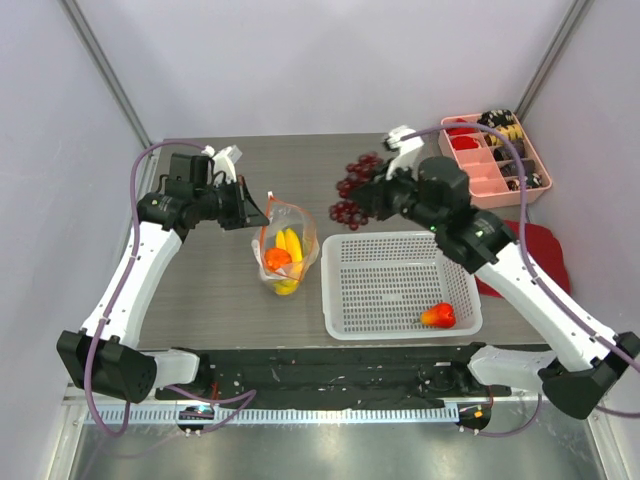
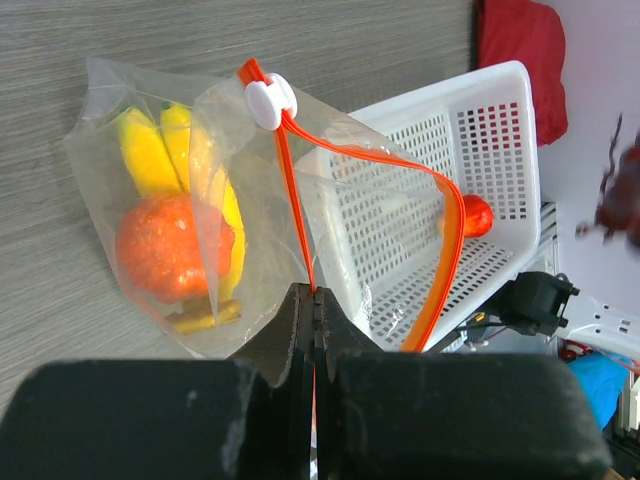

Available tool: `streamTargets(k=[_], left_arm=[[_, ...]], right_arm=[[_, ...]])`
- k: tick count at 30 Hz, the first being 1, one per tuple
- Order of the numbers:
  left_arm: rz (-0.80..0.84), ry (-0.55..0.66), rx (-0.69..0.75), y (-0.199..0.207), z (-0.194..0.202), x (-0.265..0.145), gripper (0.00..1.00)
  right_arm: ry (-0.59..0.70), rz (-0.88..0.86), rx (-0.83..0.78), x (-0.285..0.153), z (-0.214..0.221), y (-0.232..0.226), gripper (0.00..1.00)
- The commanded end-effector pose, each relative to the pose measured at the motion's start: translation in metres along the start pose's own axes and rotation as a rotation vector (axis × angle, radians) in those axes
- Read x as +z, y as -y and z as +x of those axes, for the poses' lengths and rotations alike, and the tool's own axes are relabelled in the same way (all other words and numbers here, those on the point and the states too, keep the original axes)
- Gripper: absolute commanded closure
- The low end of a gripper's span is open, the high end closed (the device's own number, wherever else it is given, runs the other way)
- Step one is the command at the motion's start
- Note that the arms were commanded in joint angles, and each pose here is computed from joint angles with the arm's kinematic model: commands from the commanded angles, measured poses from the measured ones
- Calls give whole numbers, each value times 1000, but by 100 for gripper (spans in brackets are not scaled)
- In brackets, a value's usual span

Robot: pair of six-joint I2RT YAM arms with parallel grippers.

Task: Place the food in the zip-top bag and seal the zipper
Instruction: Place the fake fruit in the zipper food storage bag.

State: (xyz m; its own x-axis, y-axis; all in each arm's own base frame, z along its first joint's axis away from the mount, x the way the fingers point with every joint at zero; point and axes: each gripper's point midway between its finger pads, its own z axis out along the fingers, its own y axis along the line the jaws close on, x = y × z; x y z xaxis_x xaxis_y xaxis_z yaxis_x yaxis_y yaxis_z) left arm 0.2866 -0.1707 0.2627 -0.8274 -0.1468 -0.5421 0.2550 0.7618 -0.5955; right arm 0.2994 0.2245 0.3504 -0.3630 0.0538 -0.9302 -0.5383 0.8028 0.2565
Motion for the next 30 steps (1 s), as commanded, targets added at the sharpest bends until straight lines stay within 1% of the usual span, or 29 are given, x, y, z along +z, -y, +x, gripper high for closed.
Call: streamTargets(k=[1,2,3,5,6,9,10,11,12,13,14,16,17,19,20,21,22,23,25,26,27,28,29,30], left_arm=[[58,47,41,16,-14,-8,100],[60,42,38,16,-14,-7,100],[60,38,39,17,-13,-8,100],[66,37,42,18,-15,-8,100],[66,34,43,18,-15,-7,100],[68,35,42,19,-17,-8,100],[71,35,43,21,-17,-9,100],[72,36,46,21,-17,-9,100],[72,36,43,21,-17,-10,100],[77,38,47,23,-18,-10,100],[78,38,47,23,-18,-11,100],[81,42,49,24,-19,-12,100],[80,40,51,24,-19,-12,100],[79,41,54,24,-19,-13,100],[79,39,54,24,-19,-12,100],[79,39,52,24,-18,-12,100],[80,40,54,24,-19,-12,100],[80,40,49,24,-20,-12,100],[83,38,45,25,-19,-11,100],[83,37,44,24,-20,-10,100],[82,39,40,24,-21,-9,100],[85,38,39,24,-20,-9,100],[84,37,38,24,-21,-8,100],[84,35,38,24,-21,-8,100]], right_arm=[[284,-136,-274,4,-63,-64,99],[292,-159,-303,9,-60,-73,99],[318,-217,-334,13,-58,-97,99],[322,-221,-418,22,-47,-110,99],[353,-258,-441,26,-46,-128,99],[366,-266,-505,37,-31,-142,99],[353,-277,-528,41,-20,-151,99],[336,-263,-558,48,-7,-148,99],[361,-238,-593,52,-7,-146,99],[354,-232,-624,58,1,-145,99],[329,-223,-659,65,18,-139,99],[334,-220,-699,69,25,-136,99],[314,-233,-707,72,35,-137,95],[267,-275,-726,72,48,-141,78],[261,-289,-723,70,49,-144,56],[231,-302,-731,69,55,-145,45],[232,-316,-739,66,52,-148,37],[214,-330,-748,63,55,-150,24],[222,-340,-746,58,44,-154,15],[202,-340,-751,55,44,-153,8],[198,-330,-742,53,40,-152,6],[217,-297,-712,49,23,-152,4],[161,-282,-714,48,29,-146,4],[151,-259,-706,44,24,-142,3]])
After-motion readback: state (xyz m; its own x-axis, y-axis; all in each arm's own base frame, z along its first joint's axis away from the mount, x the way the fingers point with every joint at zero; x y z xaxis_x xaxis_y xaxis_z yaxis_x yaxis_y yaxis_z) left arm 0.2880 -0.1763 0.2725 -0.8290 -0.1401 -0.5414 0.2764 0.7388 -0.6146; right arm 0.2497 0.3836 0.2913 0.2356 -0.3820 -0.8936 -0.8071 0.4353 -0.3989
